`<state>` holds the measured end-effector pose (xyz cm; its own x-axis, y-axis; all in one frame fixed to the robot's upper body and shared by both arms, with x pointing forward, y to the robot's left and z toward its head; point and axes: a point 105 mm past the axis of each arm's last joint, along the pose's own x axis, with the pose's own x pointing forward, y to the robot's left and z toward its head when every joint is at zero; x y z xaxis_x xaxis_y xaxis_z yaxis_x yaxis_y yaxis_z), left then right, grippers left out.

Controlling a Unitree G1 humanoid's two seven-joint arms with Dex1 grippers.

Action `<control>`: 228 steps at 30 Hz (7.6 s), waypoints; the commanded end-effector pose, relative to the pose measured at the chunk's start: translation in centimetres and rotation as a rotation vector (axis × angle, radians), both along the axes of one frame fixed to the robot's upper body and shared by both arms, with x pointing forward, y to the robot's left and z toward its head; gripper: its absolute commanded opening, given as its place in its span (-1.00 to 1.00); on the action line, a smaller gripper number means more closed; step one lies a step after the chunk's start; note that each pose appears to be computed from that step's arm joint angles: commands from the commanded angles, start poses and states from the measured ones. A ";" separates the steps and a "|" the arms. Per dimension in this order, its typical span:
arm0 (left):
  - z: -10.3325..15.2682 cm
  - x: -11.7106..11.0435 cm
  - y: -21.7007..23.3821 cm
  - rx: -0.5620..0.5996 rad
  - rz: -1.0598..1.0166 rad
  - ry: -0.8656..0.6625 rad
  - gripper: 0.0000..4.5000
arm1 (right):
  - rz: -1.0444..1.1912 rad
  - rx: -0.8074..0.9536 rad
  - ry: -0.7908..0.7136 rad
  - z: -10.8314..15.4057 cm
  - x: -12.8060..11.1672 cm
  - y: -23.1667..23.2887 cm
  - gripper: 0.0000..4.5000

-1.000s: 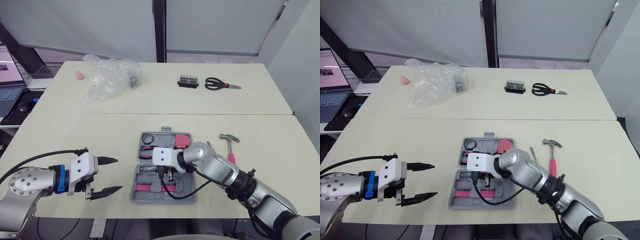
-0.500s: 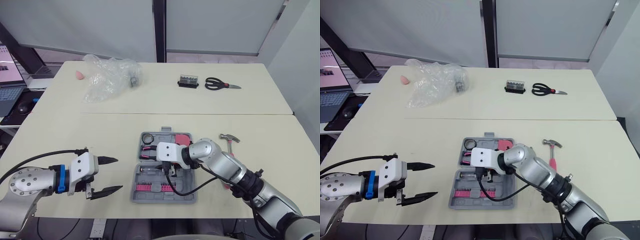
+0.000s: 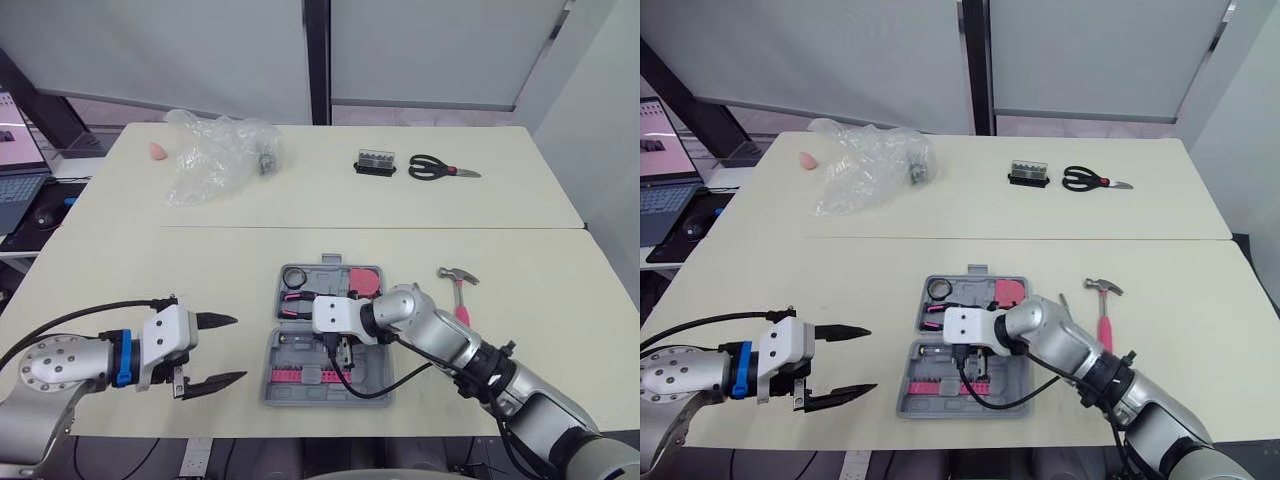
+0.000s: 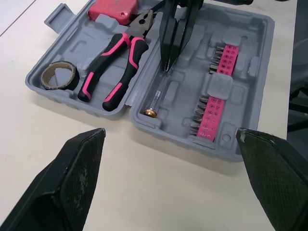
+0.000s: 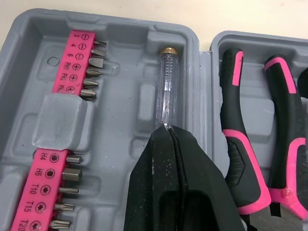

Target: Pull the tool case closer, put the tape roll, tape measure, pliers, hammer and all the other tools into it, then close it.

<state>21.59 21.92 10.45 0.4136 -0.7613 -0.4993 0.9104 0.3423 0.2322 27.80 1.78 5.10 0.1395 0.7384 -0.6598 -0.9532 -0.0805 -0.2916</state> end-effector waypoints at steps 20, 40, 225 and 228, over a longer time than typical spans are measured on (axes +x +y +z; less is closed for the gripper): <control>-0.8 0.6 6.2 -0.097 0.333 -0.068 1.00 | -0.484 0.363 -0.222 9.7 1.1 -16.1 -0.99; -4.9 -1.2 13.0 -0.135 0.669 -0.036 1.00 | -0.955 0.136 -0.098 1.7 -6.8 -32.8 0.27; 6.0 -0.4 -13.6 -0.398 -0.402 -0.106 1.00 | -1.126 -0.103 0.493 2.3 -1.2 -29.4 -0.90; 6.2 -1.4 -13.6 -0.397 -0.463 -0.069 1.00 | -1.201 -0.050 0.516 1.7 -0.4 -28.7 -0.90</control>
